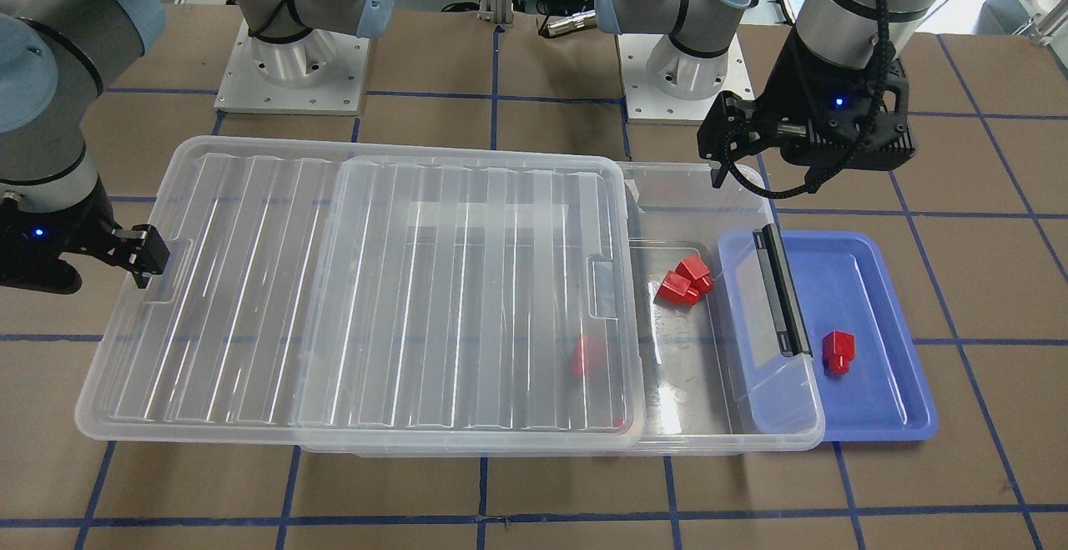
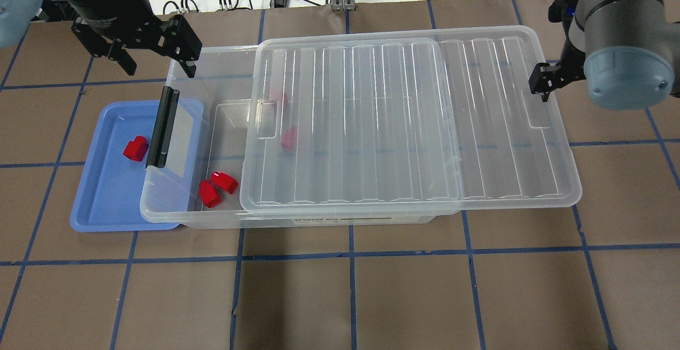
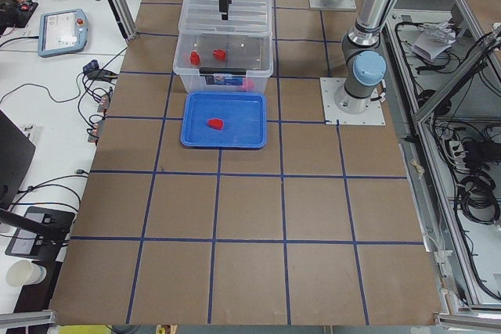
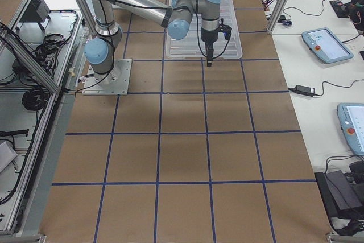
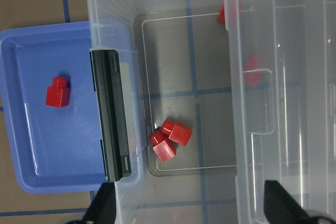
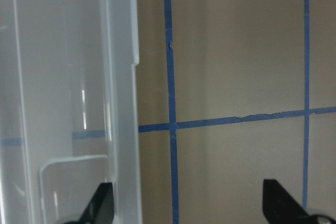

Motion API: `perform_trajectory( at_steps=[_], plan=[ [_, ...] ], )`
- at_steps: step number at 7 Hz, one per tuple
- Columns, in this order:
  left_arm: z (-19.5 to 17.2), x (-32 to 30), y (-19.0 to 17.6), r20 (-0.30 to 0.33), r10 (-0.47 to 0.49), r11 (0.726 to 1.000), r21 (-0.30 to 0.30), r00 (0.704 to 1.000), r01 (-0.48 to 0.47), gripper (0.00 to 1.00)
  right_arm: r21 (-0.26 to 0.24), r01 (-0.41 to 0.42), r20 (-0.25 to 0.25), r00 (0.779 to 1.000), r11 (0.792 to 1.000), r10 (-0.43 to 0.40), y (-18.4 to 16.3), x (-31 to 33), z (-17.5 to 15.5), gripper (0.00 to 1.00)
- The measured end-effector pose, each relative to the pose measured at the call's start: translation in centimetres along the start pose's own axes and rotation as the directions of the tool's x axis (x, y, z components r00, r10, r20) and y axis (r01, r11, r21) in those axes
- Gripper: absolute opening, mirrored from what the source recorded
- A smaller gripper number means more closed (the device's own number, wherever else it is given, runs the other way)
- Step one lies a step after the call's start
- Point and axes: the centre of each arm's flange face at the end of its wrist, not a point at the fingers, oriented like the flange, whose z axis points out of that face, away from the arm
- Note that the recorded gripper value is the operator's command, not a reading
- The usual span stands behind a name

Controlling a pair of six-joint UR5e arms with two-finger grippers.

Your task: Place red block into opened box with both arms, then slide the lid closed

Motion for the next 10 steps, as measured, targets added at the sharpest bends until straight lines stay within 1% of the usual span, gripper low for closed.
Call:
perform_trajectory(
  at_steps=[2, 3, 4, 5, 6, 7, 8, 9, 10],
  plan=[
    [0.0, 0.0, 0.0, 0.000, 0.001, 1.000, 0.001, 1.000, -0.001, 1.00, 0.006, 0.001, 0.000, 1.000, 1.000, -0.001, 0.1, 0.7, -0.5, 1.00],
    [0.0, -0.1, 0.0, 0.000, 0.002, 1.000, 0.001, 1.000, -0.002, 1.00, 0.023, 0.000, 0.011, 1.000, 1.000, 0.000, -0.1, 0.7, -1.4, 1.00],
    [-0.1, -0.5, 0.0, 0.001, 0.005, 1.000, 0.003, 1.000, -0.005, 1.00, 0.038, 0.001, 0.048, 0.999, 0.999, -0.003, -0.2, 0.2, -3.7, 1.00],
    [-0.1, -1.0, 0.0, 0.006, 0.007, 1.000, 0.001, 1.000, -0.007, 1.00, 0.046, 0.007, 0.099, 0.995, 0.999, -0.012, -0.1, -1.0, -7.6, 1.00],
    [0.4, -3.2, -0.4, 0.014, 0.016, 1.000, -0.008, 1.000, -0.016, 1.00, 0.059, 0.025, 0.132, 0.991, 0.998, -0.032, 0.2, -3.0, -12.2, 1.00],
    [1.8, -8.0, -1.1, 0.014, 0.032, 0.999, -0.037, 0.999, -0.031, 1.00, 0.054, 0.051, 0.161, 0.985, 0.997, -0.060, 0.9, -5.6, -15.8, 1.00],
    [4.3, -12.5, -1.8, -0.010, 0.051, 0.997, -0.057, 0.999, -0.052, 1.00, 0.021, 0.054, 0.186, 0.981, 0.998, -0.057, 1.8, -7.9, -17.5, 1.00],
    [7.6, -15.3, -2.8, -0.035, 0.079, 0.996, -0.048, 0.996, -0.081, 1.00, -0.013, 0.037, 0.204, 0.978, 0.999, -0.033, 2.6, -9.4, -18.0, 1.00],
    [11.9, -17.0, -3.9, -0.044, 0.132, 0.990, -0.038, 0.990, -0.134, 1.00, -0.029, 0.027, 0.223, 0.975, 0.999, -0.020, 3.0, -10.2, -18.0, 1.00]
  ],
)
